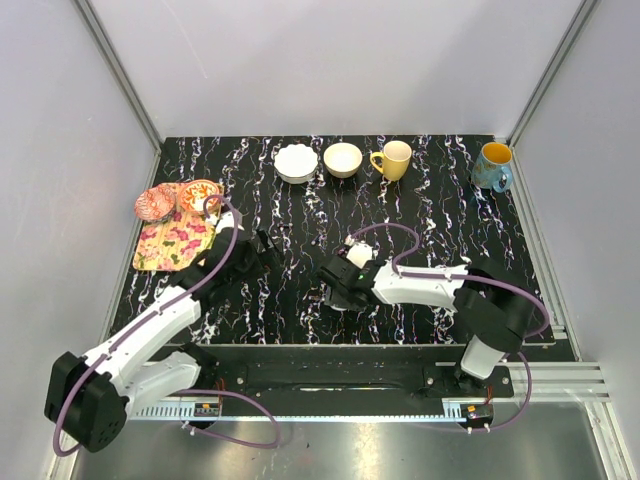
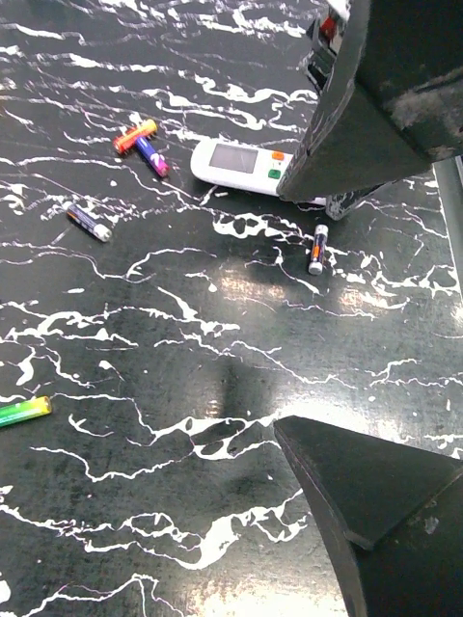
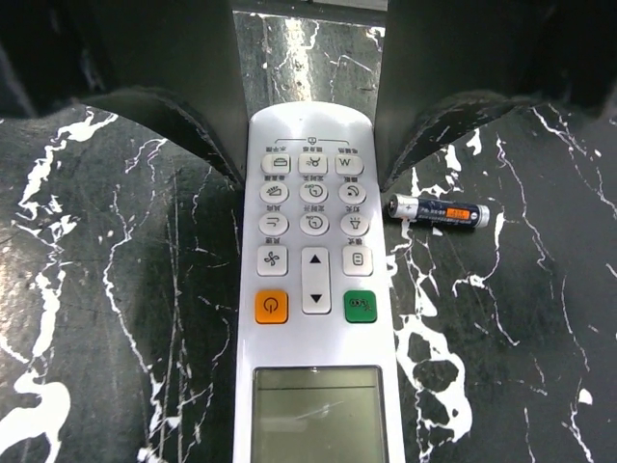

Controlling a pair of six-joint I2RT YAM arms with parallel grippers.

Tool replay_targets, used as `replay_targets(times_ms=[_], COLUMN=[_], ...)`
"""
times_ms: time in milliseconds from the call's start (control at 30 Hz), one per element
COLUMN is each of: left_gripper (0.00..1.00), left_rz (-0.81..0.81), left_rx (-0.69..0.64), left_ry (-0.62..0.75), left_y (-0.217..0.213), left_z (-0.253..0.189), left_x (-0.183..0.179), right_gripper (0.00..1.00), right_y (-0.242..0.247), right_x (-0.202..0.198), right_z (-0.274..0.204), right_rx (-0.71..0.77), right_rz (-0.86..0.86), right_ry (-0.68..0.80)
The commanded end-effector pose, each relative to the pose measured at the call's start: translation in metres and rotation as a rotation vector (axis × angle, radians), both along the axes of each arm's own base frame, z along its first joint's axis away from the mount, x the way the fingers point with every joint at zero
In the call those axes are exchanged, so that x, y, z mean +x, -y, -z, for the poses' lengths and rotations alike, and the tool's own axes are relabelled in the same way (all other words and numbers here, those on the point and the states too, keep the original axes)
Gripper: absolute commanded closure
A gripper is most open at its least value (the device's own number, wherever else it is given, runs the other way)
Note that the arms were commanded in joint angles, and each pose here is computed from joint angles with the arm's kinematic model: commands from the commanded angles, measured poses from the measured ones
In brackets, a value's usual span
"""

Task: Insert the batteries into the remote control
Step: Place the remote control at the center of the board.

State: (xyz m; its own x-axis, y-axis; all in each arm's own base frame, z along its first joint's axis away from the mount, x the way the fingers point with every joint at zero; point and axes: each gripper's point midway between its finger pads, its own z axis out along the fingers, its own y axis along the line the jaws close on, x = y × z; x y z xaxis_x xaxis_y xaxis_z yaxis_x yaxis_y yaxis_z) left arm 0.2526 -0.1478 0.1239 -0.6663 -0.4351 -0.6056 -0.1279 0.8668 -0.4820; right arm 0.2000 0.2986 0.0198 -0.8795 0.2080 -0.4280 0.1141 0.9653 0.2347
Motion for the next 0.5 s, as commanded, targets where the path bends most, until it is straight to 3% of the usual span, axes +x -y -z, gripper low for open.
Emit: replay_targets(times_ms=[0, 33, 167, 333, 433, 467], left_gripper=[0.01, 0.01, 0.01, 0.01, 0.01, 0.01], left_rz=[0.022, 0.026, 0.031, 0.042, 0.003, 0.006], left_rx=[0.034, 0.036, 0.037, 0.040, 0.010, -0.031], left_ry=[0.030, 0.029, 0.025, 0.029, 0.040, 0.078], left_y=[0.005, 0.006, 0.010, 0.018, 0.026, 0.035], left_z=[-0.014, -0.014, -0.015, -0.021, -0.020, -0.027], left_x=[0.009, 0.010, 0.011, 0.016, 0.017, 0.022], right_gripper=[0.40, 0.29, 0.20, 0.16, 0.14, 0.05], right_y=[0.000, 0.002, 0.009, 0.015, 0.031, 0.044], right_x=[-0.011, -0.011, -0.011, -0.013, -0.009, -0.005], right_z=[-0.004, -0.007, -0.027, -0.065, -0.103, -0.120], right_rx=[0.028, 0.031, 0.043, 0.090, 0.124, 0.126], right_rz=[-0.046, -0.043, -0.036, -0.049, -0.040, -0.014], right_ry=[-0.015, -0.010, 0.019, 0.061, 0.161, 0.221])
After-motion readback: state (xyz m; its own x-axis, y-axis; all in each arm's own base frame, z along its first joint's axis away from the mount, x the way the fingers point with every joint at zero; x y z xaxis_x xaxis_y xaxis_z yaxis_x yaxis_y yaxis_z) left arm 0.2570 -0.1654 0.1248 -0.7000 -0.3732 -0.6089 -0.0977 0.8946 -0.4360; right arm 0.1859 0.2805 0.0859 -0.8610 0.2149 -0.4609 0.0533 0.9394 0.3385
